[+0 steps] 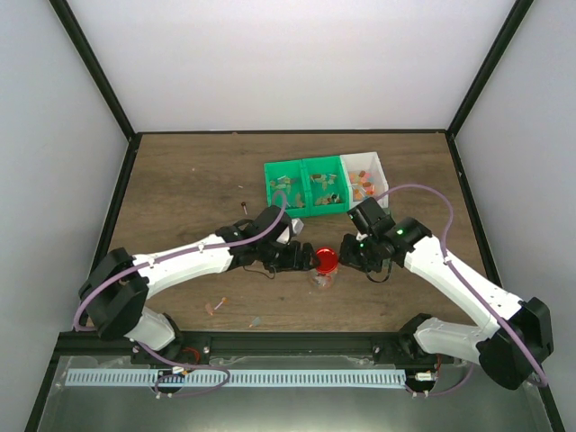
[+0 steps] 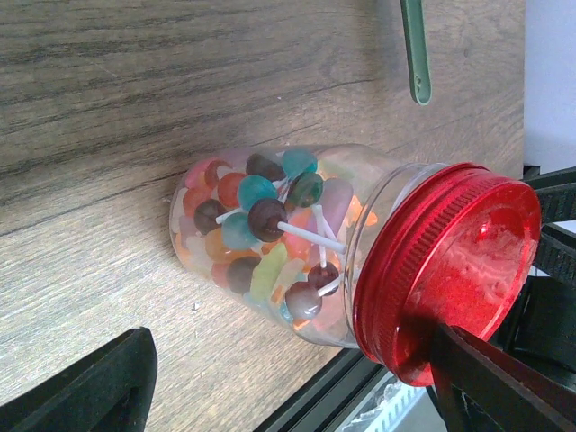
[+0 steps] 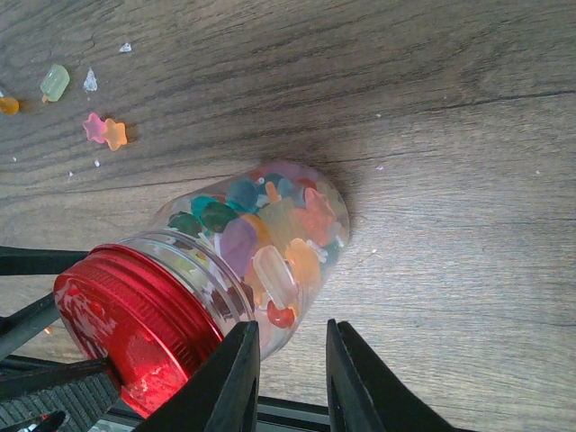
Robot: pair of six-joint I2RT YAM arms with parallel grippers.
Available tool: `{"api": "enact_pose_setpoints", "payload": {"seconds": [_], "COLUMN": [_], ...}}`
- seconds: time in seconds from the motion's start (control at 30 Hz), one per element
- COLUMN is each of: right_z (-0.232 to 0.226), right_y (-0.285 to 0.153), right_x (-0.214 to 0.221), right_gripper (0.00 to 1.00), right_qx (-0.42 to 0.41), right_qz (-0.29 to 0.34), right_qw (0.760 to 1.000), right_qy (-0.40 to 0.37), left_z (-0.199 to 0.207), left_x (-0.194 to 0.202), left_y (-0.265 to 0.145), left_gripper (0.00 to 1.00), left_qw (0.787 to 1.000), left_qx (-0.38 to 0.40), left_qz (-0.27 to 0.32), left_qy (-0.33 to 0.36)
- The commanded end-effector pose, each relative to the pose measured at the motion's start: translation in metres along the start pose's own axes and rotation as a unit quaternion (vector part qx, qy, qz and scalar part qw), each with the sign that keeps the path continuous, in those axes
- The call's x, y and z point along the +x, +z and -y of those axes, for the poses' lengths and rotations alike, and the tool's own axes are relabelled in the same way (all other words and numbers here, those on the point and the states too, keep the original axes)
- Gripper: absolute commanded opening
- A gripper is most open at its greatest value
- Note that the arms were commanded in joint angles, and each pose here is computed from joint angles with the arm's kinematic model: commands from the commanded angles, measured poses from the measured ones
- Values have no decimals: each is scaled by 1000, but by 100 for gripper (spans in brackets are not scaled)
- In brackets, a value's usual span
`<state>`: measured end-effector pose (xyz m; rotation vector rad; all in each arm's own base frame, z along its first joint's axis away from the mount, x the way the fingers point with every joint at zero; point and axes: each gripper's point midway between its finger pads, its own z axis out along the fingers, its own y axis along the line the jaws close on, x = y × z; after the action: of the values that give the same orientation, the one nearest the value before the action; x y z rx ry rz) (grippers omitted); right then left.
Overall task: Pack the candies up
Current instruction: Close the bottle lid on the packing bottle.
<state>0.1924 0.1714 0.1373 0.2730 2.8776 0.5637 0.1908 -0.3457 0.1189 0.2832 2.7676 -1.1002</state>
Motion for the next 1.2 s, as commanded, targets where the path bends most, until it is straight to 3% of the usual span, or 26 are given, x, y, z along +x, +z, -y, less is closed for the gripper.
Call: {"api": "enact_pose_setpoints", "payload": {"seconds": [0.0,0.33,0.47,0.8,1.17], "right_z": [-8,17,5,-26,-31], "right_y": [-6,-32,-58,-41,1], "right_x": [-4,-16,-28,-22,-5], "right_gripper": [24,24,24,20,21], "right_qx": [-13,63,39,-22,-49], "right_qz": [11,56,95,48,-16], "right_qw": [1000,996,994,999,998], "right_qy": [-9,32,30,-1,-20], "left_z": [-5,33,31,4,14], "left_x": [2,-25,-27,-27,-39], "left_y": [4,-9,-3,11,9], "left_gripper": [84,84,84,85,86], "left_qw": [1000,999,999,999,999], "left_qx": [-10,28,20,-27,-26], "left_qz": [-5,26,23,18,23], "left_qy": [3,17,13,-20,-11]}}
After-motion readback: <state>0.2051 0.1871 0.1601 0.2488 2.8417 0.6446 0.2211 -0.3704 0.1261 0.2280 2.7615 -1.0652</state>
